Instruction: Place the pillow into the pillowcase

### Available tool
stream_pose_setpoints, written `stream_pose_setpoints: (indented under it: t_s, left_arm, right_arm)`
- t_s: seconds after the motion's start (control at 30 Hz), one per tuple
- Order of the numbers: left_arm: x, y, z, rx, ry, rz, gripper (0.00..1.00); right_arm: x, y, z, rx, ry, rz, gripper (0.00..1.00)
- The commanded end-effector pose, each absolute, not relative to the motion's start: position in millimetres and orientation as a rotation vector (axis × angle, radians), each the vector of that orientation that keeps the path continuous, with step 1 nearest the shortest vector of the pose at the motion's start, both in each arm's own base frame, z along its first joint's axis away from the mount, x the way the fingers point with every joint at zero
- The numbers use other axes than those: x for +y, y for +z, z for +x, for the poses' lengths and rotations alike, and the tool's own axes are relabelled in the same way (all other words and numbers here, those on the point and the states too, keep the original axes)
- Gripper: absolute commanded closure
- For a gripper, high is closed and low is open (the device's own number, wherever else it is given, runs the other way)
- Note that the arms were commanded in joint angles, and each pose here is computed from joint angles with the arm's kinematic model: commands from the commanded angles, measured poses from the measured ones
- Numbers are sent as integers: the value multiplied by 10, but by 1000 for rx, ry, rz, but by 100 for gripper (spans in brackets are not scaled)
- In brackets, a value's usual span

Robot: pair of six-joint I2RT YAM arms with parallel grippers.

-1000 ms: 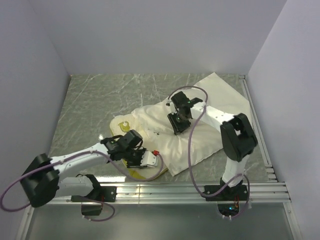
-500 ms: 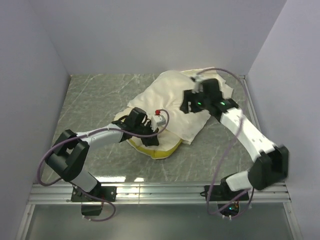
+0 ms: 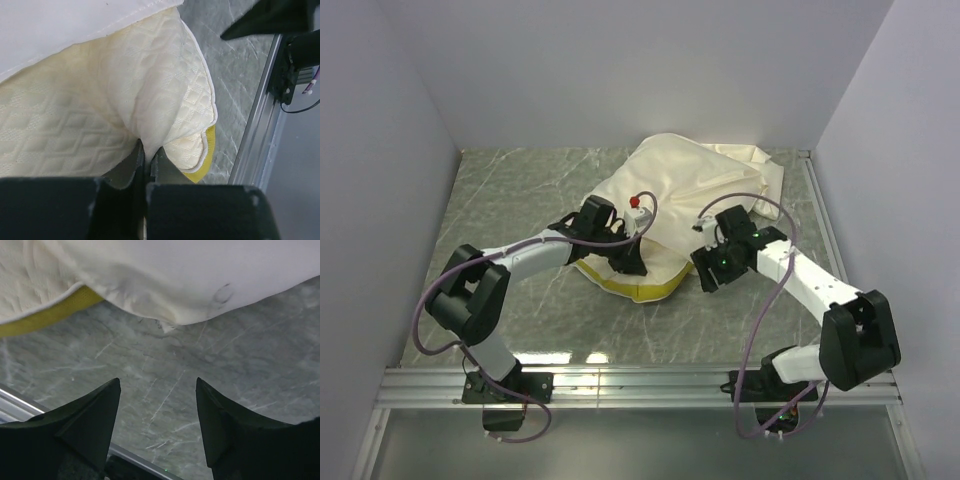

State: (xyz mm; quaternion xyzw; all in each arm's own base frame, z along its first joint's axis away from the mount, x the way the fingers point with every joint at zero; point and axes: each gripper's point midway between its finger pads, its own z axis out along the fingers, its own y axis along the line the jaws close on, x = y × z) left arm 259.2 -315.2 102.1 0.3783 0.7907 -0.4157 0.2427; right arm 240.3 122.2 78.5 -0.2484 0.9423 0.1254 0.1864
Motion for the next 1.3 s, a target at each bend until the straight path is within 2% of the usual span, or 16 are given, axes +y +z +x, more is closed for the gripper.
stream_pose_setpoints:
  t_s: [0.0,0.07,0.13,0.17,0.3,0.47,0.53,0.67,0.73,0.8,0.83,0.9,0.97,1.07,1.1,1.27]
  left_arm:
    - [-3290,1289,2658,2091,-1213,1019,100]
    - [-3294,1294,2659,2086,-1222,1015,100]
    - [-3303,1276,2644,2094,-1239,1011,100]
    - [-3308,1286,2640,2092,-1251,1010,100]
    - [-3287,1300,2656,2102,-1282,979,100]
    - [-3254,1322,2687,2101,-1312,946,100]
    - [-3262,1336,2688,2097,-1325,942,100]
    - [-3256,1335,2679,2098,-1331,939,100]
    - [-3247,1342,2681,2094,-1337,937,100]
    - [-3238,1359,2698,2092,-1351,920,100]
    - [-3233,1376,2705,2087,-1366,914,100]
    - [-3230,1400,2725,2096,-1380,882,100]
    - [-3212,1402,2765,2106,-1368,861,100]
    - [-3245,1520,2813,2064,-1363,830,100]
    - [-3278,1576,2880,2046,-1354,787,100]
    - [-3468,1600,3249,2067,-1221,612,100]
  right_arm:
    - [1308,753,2429,2577,201,-869,29]
    - [1329,692,2502,2569,156,-868,29]
    - [1338,620,2561,2582,111,-865,34]
    - [1310,586,2601,2600,75,-836,39]
    - [1114,474,2786,2617,-111,-775,43]
    - [1270,549,2951,2553,-40,-767,49]
    - [1394,640,2988,2536,35,-765,48]
    - [1529,711,2982,2535,125,-776,39]
    - [1554,721,3006,2515,138,-772,40]
    - [1538,691,3020,2500,135,-778,60]
    - [1549,686,3043,2486,136,-787,81]
    - [1548,671,3052,2500,146,-788,100]
    - [1555,734,3005,2520,167,-785,100]
    - [1755,1030,2754,2481,367,-848,100]
    - [1980,1227,2523,2418,586,-938,100]
    - [2237,1713,1853,2239,866,-1235,100]
